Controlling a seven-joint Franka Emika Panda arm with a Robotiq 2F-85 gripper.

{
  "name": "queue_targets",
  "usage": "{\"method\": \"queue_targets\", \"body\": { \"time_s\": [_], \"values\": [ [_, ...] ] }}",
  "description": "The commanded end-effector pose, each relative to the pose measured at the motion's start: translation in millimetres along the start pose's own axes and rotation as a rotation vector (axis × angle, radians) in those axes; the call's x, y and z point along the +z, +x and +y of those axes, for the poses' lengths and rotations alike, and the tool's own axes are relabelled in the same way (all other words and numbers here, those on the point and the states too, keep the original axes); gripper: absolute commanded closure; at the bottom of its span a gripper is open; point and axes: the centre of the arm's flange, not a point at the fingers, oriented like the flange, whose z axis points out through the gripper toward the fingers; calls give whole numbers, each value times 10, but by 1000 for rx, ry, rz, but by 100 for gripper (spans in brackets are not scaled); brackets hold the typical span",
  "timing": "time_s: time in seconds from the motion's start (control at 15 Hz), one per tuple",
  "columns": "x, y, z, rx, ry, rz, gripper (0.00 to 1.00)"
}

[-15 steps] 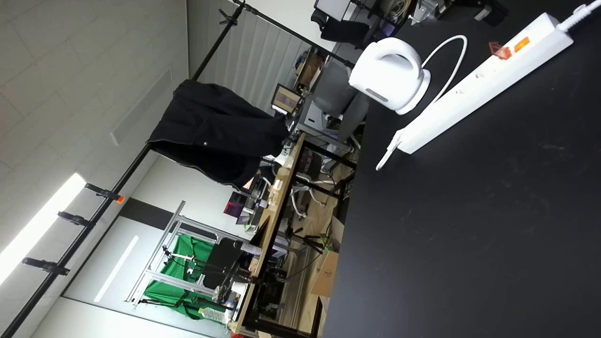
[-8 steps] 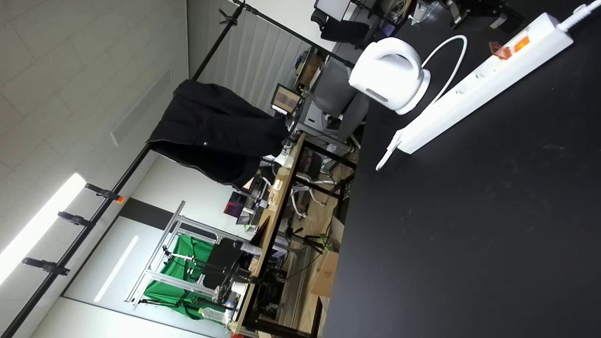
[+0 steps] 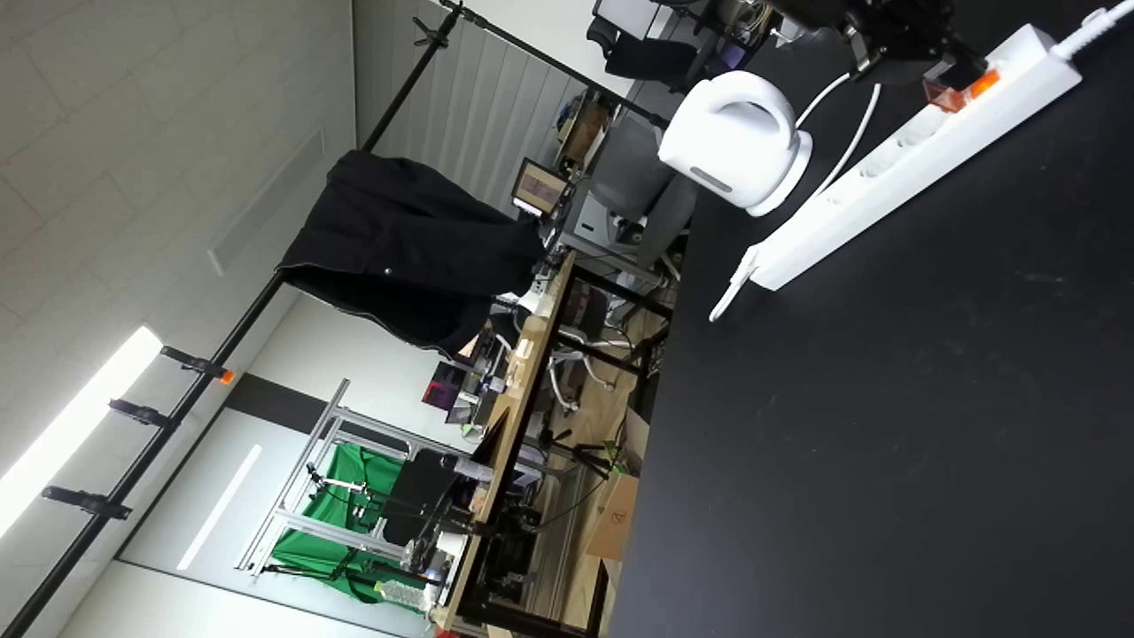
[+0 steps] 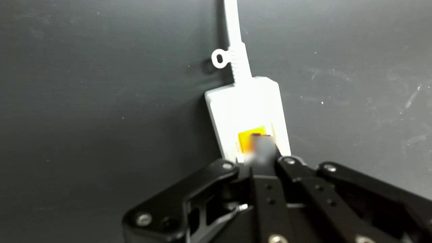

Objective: Press the power button on the extension cord.

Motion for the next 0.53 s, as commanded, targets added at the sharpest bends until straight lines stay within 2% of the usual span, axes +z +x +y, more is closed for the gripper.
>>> {"method": "queue_targets", "body": {
  "time_s": [0.0, 0.47],
  "values": [
    [65, 57, 18, 17, 21, 22, 100],
    [157, 52, 53, 36, 20, 15, 100]
  ]
}}
